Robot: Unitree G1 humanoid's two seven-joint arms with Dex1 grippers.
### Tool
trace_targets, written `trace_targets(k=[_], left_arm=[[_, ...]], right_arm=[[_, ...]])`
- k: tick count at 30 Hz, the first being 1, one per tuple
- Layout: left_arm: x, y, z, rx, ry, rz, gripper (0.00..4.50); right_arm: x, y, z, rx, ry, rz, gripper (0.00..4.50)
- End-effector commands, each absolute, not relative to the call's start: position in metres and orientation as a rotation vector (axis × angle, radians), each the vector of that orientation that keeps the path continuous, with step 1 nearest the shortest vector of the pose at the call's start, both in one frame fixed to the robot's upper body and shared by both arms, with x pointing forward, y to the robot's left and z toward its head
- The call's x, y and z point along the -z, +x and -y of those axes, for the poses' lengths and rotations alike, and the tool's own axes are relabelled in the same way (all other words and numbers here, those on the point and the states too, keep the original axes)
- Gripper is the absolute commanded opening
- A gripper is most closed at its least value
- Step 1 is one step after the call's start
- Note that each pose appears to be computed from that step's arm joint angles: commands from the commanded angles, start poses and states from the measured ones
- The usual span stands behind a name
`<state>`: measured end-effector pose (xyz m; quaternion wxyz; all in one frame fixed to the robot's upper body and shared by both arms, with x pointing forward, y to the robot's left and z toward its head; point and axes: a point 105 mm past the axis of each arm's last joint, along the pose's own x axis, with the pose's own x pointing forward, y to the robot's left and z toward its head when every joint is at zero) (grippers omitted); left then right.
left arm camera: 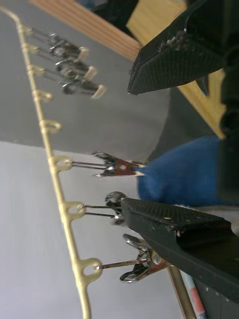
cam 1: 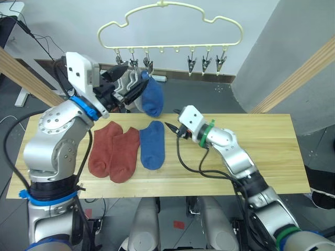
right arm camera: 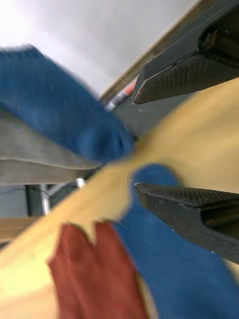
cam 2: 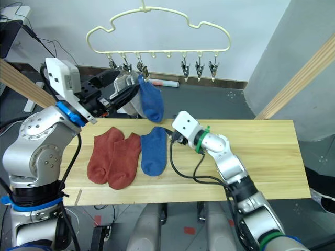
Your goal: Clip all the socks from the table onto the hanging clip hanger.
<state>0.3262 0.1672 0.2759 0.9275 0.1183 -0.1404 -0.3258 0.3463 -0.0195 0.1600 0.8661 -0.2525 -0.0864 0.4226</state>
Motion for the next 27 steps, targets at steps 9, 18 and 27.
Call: trace_targets(k=[9,18,27], left_arm=[[-0.274,0.291,-0.155,0.939,0.372,0.318,3.61],[-0.271,0.282,-0.146,1.036,0.338,0.373,3.61],[-0.275,0.288,-0.142,1.024,0.359,0.407,3.61]], right_arm=[[-0.244,0.297,0.053,-0.697,-0.342,0.385,2.58],[-0.257,0.326,0.041,-0.532,-0.159,0.365,2.58],[-0.263,0.339,0.035,-0.498,-0.147,0.372,2.01]])
